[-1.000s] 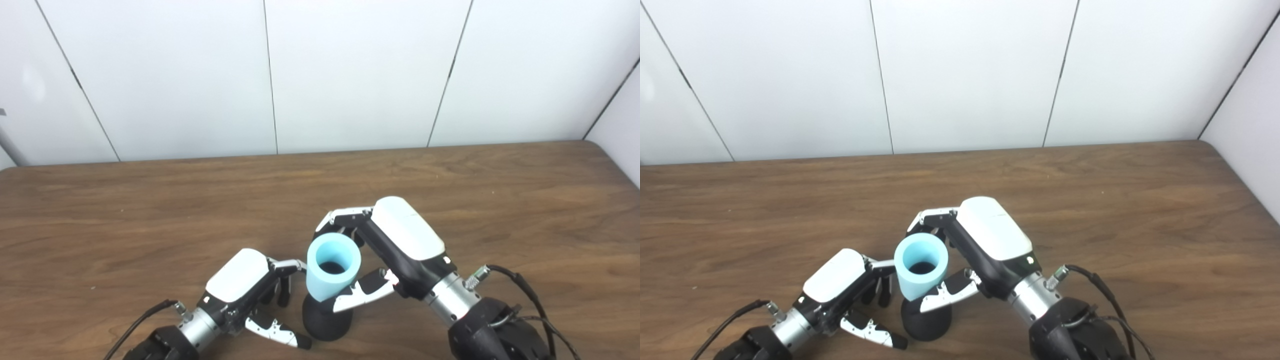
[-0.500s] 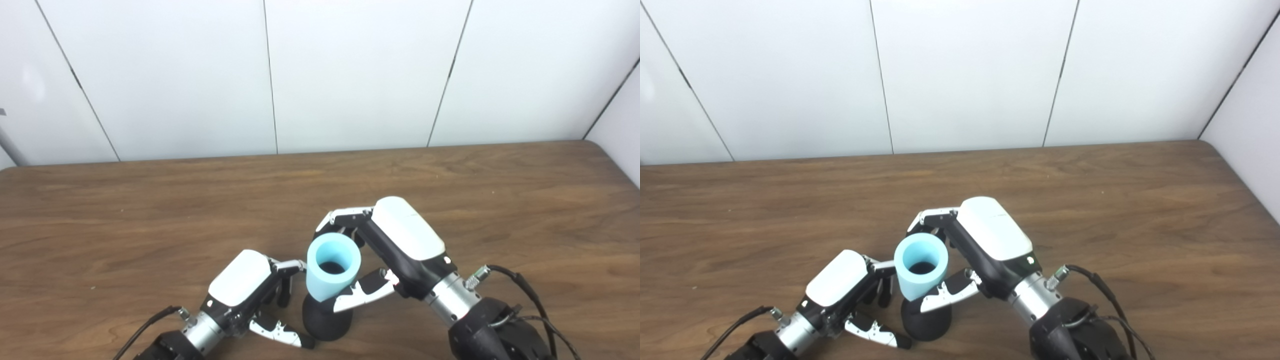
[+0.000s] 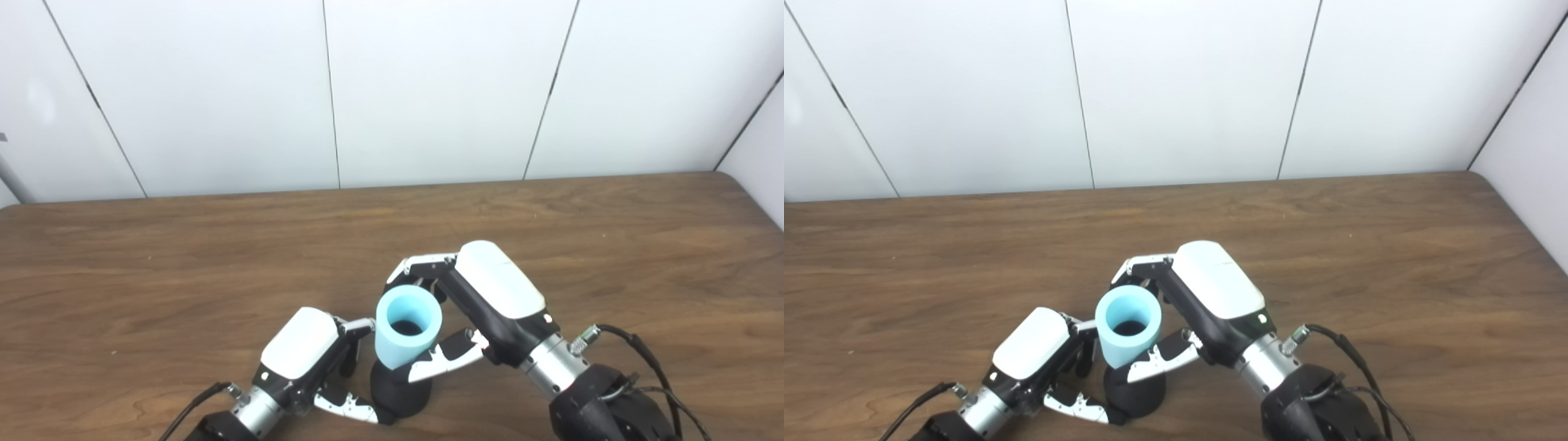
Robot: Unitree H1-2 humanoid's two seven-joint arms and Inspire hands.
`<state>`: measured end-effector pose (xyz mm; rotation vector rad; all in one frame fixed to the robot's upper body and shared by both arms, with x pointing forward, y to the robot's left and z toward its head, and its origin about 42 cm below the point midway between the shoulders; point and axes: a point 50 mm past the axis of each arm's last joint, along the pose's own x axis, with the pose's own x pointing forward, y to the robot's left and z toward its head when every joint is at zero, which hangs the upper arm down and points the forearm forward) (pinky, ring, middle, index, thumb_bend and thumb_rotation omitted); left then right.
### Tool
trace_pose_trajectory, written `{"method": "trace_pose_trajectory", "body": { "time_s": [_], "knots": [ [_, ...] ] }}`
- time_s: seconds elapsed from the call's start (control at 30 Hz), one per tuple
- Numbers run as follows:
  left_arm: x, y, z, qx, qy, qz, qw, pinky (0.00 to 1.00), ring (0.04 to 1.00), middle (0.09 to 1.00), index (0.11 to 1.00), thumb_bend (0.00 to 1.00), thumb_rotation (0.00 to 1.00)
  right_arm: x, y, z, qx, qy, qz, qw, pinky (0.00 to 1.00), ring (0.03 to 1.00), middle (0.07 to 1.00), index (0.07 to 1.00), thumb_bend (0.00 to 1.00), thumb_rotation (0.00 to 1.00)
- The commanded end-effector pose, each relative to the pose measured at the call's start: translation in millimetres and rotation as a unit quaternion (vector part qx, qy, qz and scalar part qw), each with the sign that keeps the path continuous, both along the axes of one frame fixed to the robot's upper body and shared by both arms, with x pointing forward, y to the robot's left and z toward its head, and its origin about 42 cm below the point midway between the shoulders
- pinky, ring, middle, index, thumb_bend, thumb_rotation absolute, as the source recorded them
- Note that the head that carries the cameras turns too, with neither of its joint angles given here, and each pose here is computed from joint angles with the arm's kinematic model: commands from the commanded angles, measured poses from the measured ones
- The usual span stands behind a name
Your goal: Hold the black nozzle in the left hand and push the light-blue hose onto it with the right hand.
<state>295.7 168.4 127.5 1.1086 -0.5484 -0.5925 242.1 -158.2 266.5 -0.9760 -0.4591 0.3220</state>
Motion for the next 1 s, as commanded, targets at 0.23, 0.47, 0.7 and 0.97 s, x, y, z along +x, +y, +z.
{"method": "trace_pose_trajectory", "body": {
  "time_s": [0.23,0.47,0.7,0.97],
  "knots": [
    [-10,-10,-13,0.026,0.024,0.009,0.999,0.59,0.618,0.660,0.669,0.99,0.51,-1,0,11,0.005,-0.025,0.010,1.000,0.38,0.495,0.563,0.573,1.00,0.38],
    [-11,-11,-16,0.029,0.024,0.011,0.999,0.59,0.623,0.660,0.662,0.99,0.51,-2,-1,11,0.005,-0.022,0.008,1.000,0.38,0.492,0.562,0.572,1.00,0.39],
    [-12,-11,-17,0.027,0.025,0.014,0.999,0.59,0.622,0.657,0.657,1.00,0.51,-3,-2,12,0.007,-0.023,0.007,1.000,0.38,0.493,0.561,0.572,1.00,0.39],
    [-12,-10,-17,0.025,0.026,0.013,0.999,0.59,0.620,0.657,0.654,1.00,0.47,-3,-7,13,0.018,-0.017,0.008,1.000,0.45,0.593,0.675,0.691,1.00,0.45]
  ]
}}
